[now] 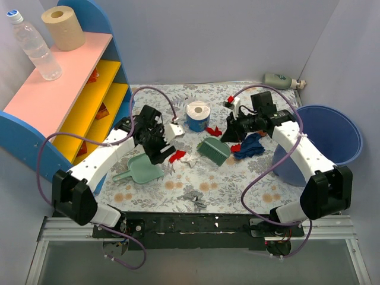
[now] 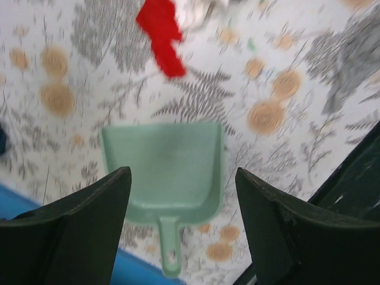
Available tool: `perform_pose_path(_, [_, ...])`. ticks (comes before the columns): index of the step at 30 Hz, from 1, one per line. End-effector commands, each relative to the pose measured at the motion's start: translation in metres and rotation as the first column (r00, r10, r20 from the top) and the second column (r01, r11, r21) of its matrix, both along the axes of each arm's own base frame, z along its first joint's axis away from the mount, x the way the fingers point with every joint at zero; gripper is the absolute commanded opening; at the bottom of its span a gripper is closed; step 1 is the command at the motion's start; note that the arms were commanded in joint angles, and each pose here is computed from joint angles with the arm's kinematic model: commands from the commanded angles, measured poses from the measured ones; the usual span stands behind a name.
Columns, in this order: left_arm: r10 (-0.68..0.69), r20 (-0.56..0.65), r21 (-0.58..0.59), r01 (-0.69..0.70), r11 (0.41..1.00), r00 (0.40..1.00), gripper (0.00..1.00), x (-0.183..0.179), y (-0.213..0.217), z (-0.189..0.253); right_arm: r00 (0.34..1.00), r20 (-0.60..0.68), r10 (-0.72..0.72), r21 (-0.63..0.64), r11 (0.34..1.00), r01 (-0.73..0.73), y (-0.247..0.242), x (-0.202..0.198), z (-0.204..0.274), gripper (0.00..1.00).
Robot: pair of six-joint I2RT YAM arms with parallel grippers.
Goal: Sweep away the paper scraps from the table
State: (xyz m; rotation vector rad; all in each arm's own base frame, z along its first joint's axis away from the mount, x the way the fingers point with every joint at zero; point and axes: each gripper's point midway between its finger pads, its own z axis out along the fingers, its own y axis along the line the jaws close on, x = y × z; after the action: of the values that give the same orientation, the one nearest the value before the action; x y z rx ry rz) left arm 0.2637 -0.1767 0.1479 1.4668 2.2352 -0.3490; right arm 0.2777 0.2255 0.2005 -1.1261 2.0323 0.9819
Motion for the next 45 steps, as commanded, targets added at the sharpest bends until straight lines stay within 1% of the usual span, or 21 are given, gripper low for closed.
perform_pose_path(1, [0.024, 0.066, 0.276, -0.042, 0.960, 0.998, 0.72, -0.024, 0.073, -0.006, 0.986, 0.069, -0.151, -0.012, 0.988, 0.152, -0.019, 0.014, 0.013, 0.01])
perform_pose_path(2, [0.039, 0.073, 0.385, -0.064, 0.921, 0.997, 0.73, -0.028, 0.097, -0.016, 0.986, 0.075, -0.146, -0.009, 0.989, 0.147, -0.020, 0.013, 0.014, 0.01])
perform_pose_path(4, [0.029, 0.036, 0.494, -0.043, 0.868, 0.999, 0.74, -0.040, 0.120, -0.024, 0.993, 0.054, -0.109, 0.027, 0.994, 0.107, -0.018, 0.006, 0.017, 0.01])
perform_pose_path(5, [0.033, 0.018, 0.555, -0.037, 0.831, 0.999, 0.74, -0.046, 0.135, -0.029, 0.994, 0.039, -0.104, 0.038, 0.994, 0.102, -0.017, 0.004, 0.017, 0.01])
perform_pose_path(6, [0.039, 0.000, 0.586, -0.031, 0.810, 0.999, 0.74, -0.049, 0.142, -0.032, 0.994, 0.033, -0.106, 0.039, 0.994, 0.105, -0.017, 0.003, 0.017, 0.01])
perform_pose_path(11, [0.078, 0.010, 0.610, -0.068, 0.790, 0.997, 0.75, -0.048, 0.150, -0.048, 0.994, 0.035, -0.106, 0.030, 0.994, 0.105, -0.018, 0.004, 0.013, 0.01])
perform_pose_path(13, [0.093, 0.011, 0.643, -0.078, 0.762, 0.996, 0.75, -0.047, 0.156, -0.057, 0.995, 0.039, -0.097, 0.034, 0.995, 0.096, -0.018, 0.003, 0.013, 0.01])
perform_pose_path(17, [0.139, 0.008, 0.668, -0.108, 0.736, 0.990, 0.76, -0.043, 0.167, -0.067, 0.995, 0.039, -0.088, 0.040, 0.995, 0.086, -0.018, 0.000, 0.013, 0.01])
perform_pose_path(22, [0.138, -0.021, 0.664, -0.089, 0.742, 0.990, 0.74, -0.045, 0.172, -0.080, 0.995, 0.047, -0.087, 0.043, 0.995, 0.085, -0.019, -0.002, 0.015, 0.01])
perform_pose_path(23, [0.134, -0.031, 0.670, -0.079, 0.738, 0.991, 0.73, -0.049, 0.174, -0.086, 0.995, 0.048, -0.088, 0.045, 0.995, 0.086, -0.019, -0.002, 0.016, 0.01])
perform_pose_path(26, [0.131, -0.046, 0.655, -0.069, 0.753, 0.990, 0.68, -0.049, 0.170, -0.097, 0.995, 0.060, -0.085, 0.049, 0.995, 0.082, -0.019, -0.001, 0.019, 0.01])
perform_pose_path(30, [0.140, -0.053, 0.606, -0.079, 0.791, 0.989, 0.56, -0.043, 0.157, -0.107, 0.993, 0.073, -0.091, 0.049, 0.995, 0.087, -0.019, 0.001, 0.025, 0.01])
perform_pose_path(31, [0.144, -0.060, 0.601, -0.080, 0.796, 0.988, 0.49, -0.042, 0.155, -0.109, 0.993, 0.071, -0.093, 0.045, 0.995, 0.090, -0.020, 0.001, 0.025, 0.01])
perform_pose_path(33, [0.161, -0.041, 0.561, -0.110, 0.820, 0.986, 0.43, -0.033, 0.145, -0.106, 0.992, 0.085, -0.096, 0.039, 0.995, 0.093, -0.022, 0.002, 0.028, 0.01])
perform_pose_path(34, [0.159, -0.046, 0.539, -0.109, 0.835, 0.986, 0.37, -0.032, 0.139, -0.105, 0.991, 0.090, -0.099, 0.038, 0.995, 0.096, -0.023, 0.003, 0.028, 0.01])
perform_pose_path(37, [0.154, -0.050, 0.467, -0.113, 0.877, 0.987, 0.31, -0.024, 0.122, -0.099, 0.991, 0.092, -0.102, 0.032, 0.995, 0.099, -0.025, 0.002, 0.028, 0.01])
perform_pose_path(39, [0.148, -0.077, 0.438, -0.099, 0.893, 0.986, 0.23, -0.026, 0.113, -0.100, 0.990, 0.093, -0.105, 0.028, 0.994, 0.103, -0.026, 0.002, 0.027, 0.01])
perform_pose_path(40, [0.141, -0.083, 0.430, -0.092, 0.898, 0.987, 0.21, -0.025, 0.109, -0.099, 0.989, 0.098, -0.108, 0.027, 0.994, 0.106, -0.027, 0.003, 0.029, 0.01])
perform_pose_path(41, [0.141, -0.104, 0.424, -0.084, 0.902, 0.984, 0.14, -0.027, 0.106, -0.101, 0.989, 0.101, -0.107, 0.026, 0.994, 0.105, -0.026, 0.003, 0.029, 0.01])
perform_pose_path(42, [0.145, -0.121, 0.419, -0.082, 0.904, 0.982, 0.12, -0.030, 0.105, -0.102, 0.990, 0.098, -0.104, 0.022, 0.994, 0.103, -0.027, 0.003, 0.029, 0.01])
perform_pose_path(45, [0.183, -0.151, 0.415, -0.106, 0.904, 0.971, 0.08, -0.034, 0.102, -0.103, 0.989, 0.112, -0.100, 0.020, 0.995, 0.099, -0.027, 0.007, 0.033, 0.01])
